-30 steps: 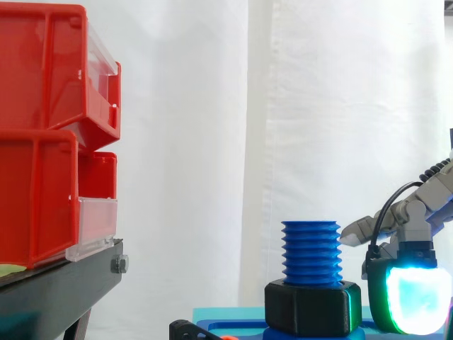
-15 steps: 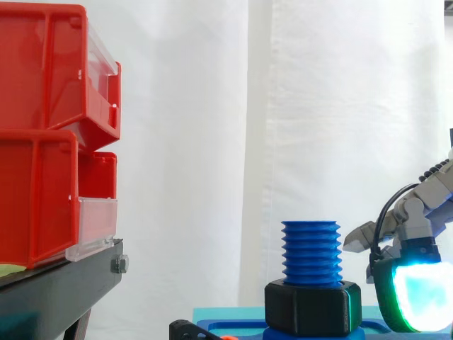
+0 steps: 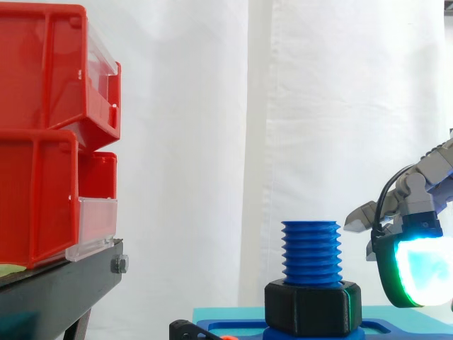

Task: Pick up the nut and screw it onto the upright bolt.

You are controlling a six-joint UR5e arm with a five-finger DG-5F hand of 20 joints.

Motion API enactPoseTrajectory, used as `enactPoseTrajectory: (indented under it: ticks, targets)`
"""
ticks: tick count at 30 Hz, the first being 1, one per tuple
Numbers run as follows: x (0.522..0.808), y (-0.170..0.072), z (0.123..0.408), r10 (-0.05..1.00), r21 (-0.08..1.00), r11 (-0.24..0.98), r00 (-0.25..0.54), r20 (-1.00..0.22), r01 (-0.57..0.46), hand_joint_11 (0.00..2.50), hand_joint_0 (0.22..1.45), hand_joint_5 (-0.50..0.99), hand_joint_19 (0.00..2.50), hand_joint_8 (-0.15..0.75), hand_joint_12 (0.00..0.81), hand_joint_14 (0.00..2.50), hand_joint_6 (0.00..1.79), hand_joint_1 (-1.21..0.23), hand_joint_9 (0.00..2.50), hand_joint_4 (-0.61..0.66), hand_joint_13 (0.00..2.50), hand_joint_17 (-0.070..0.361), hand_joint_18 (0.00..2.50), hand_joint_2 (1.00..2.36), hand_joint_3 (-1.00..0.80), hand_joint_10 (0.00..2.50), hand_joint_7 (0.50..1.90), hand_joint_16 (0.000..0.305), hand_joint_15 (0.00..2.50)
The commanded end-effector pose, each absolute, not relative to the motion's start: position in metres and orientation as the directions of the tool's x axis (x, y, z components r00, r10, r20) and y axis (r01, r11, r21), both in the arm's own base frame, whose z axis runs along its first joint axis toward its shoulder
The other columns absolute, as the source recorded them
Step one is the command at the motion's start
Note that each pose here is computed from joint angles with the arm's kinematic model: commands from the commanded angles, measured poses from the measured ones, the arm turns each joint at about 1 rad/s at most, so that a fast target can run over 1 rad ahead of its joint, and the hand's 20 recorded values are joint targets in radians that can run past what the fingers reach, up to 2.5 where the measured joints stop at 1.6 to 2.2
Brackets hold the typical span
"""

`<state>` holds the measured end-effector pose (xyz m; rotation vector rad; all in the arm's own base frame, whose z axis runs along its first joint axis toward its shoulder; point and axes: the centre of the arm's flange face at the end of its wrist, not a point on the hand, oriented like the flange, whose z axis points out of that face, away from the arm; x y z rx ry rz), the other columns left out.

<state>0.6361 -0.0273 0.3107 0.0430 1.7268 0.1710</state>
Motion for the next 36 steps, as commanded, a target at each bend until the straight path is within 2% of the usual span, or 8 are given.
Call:
enactPoseTrajectory:
  ticks: [1,11,16,17,20,25,31,36]
  targets:
    - [0.636,-0.027,0.311,0.124,0.137,0.988,-0.164,-0.979,-0.069,0.14,0.58,-0.12,0.09,0.247,0.338,0.0,0.5,-0.69,0.58,0.18,0.28,0.114,0.25,1.0,-0.5,0.0,1.16,0.05,0.0]
    - [0.633,-0.032,0.329,0.136,0.145,0.987,-0.132,-0.982,-0.063,0.14,0.58,-0.12,0.09,0.248,0.338,0.0,0.5,-0.67,0.58,0.19,0.28,0.113,0.24,1.0,-0.5,0.01,1.16,0.05,0.0]
    - [0.646,-0.036,0.36,0.159,0.164,0.985,-0.069,-0.985,-0.06,0.14,0.58,-0.12,0.09,0.247,0.337,0.0,0.5,-0.67,0.58,0.19,0.28,0.113,0.24,1.0,-0.5,0.0,1.16,0.05,0.0]
    - [0.651,-0.039,0.372,0.182,0.184,0.981,-0.043,-0.982,-0.057,0.14,0.58,-0.12,0.09,0.248,0.337,0.0,0.5,-0.67,0.58,0.19,0.28,0.113,0.24,1.0,-0.5,0.0,1.16,0.05,0.0]
    - [0.656,-0.043,0.387,0.232,0.232,0.971,-0.014,-0.973,-0.053,0.14,0.58,-0.12,0.09,0.246,0.337,0.0,0.5,-0.67,0.58,0.18,0.28,0.113,0.24,1.0,-0.5,0.0,1.16,0.05,0.0]
    - [0.66,-0.052,0.4,0.29,0.289,0.957,0.021,-0.957,-0.024,0.14,0.58,-0.12,0.09,0.246,0.337,0.0,0.5,-0.68,0.58,0.18,0.28,0.113,0.25,1.0,-0.5,0.0,1.16,0.05,0.0]
    - [0.66,-0.069,0.4,0.397,0.402,0.912,0.075,-0.915,0.076,0.15,0.58,-0.12,0.1,0.248,0.337,0.0,0.5,-0.67,0.58,0.18,0.28,0.113,0.24,1.0,-0.5,0.0,1.15,0.05,0.0]
    - [0.662,-0.081,0.405,0.491,0.518,0.841,0.184,-0.852,0.158,0.13,0.57,-0.12,0.09,0.249,0.338,0.0,0.5,-0.67,0.58,0.18,0.28,0.114,0.24,1.0,-0.5,0.0,1.16,0.05,0.0]
